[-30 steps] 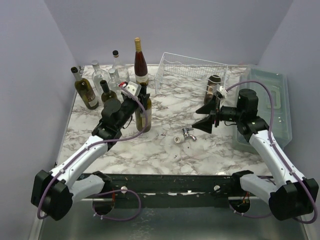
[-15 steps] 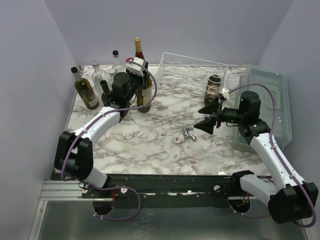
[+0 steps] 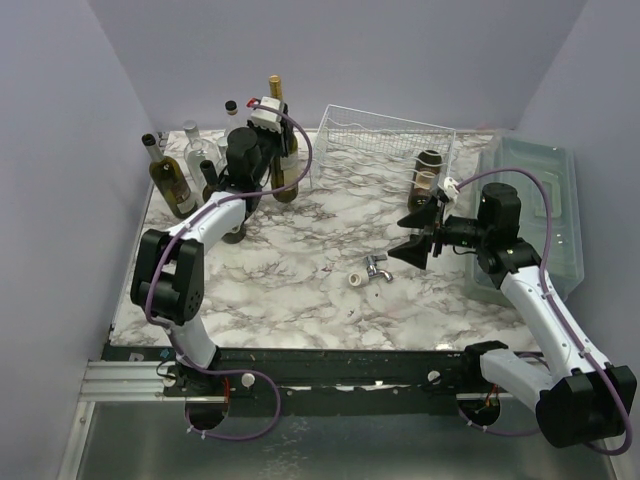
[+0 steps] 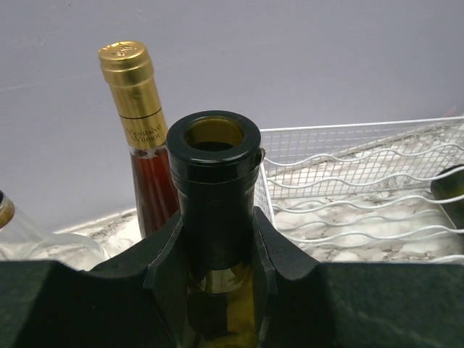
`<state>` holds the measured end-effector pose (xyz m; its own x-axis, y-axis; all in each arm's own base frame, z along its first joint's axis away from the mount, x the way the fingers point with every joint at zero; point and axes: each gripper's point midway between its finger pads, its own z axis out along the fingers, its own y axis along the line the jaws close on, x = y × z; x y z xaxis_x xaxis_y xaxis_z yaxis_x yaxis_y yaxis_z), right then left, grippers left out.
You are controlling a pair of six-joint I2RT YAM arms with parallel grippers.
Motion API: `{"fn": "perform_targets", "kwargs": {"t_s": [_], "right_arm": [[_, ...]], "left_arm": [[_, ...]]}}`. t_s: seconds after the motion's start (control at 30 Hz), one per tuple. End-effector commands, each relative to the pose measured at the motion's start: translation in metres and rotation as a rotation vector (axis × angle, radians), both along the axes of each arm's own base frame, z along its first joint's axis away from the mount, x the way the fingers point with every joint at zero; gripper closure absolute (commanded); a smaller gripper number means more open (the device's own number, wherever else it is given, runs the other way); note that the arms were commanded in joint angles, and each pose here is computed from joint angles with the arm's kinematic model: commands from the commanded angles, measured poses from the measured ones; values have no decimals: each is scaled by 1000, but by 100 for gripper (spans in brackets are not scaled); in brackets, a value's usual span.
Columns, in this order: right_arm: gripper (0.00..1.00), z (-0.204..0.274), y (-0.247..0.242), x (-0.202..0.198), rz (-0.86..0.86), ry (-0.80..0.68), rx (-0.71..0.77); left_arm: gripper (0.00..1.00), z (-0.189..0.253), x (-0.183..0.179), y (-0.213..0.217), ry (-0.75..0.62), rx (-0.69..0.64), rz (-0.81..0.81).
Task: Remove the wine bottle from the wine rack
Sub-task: Place the wine bottle at the center of the board.
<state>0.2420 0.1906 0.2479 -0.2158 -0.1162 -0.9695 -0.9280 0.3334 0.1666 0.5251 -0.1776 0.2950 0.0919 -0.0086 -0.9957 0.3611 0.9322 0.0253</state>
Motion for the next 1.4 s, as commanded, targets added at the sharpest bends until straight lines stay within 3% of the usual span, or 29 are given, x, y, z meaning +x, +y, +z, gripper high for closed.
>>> {"fn": "perform_targets", "kwargs": {"t_s": [0.0, 0.6, 0.83, 1.13, 1.37], "right_arm": [[8, 4, -3, 4, -16, -17, -16], [8, 1, -2, 4, -5, -6, -23], [8, 0, -3, 5, -6, -5, -27], [8, 0, -3, 5, -7, -6, -29], [8, -1, -4, 6, -14, -9, -34]], "left_arm": [[100, 71, 12, 11, -227, -56, 36], [100, 43, 45, 26, -204, -60, 64], [96, 36, 49, 27, -200, -60, 69], [68, 25, 47, 31, -182, -59, 88], [65, 20, 45, 32, -169, -64, 91]]}}
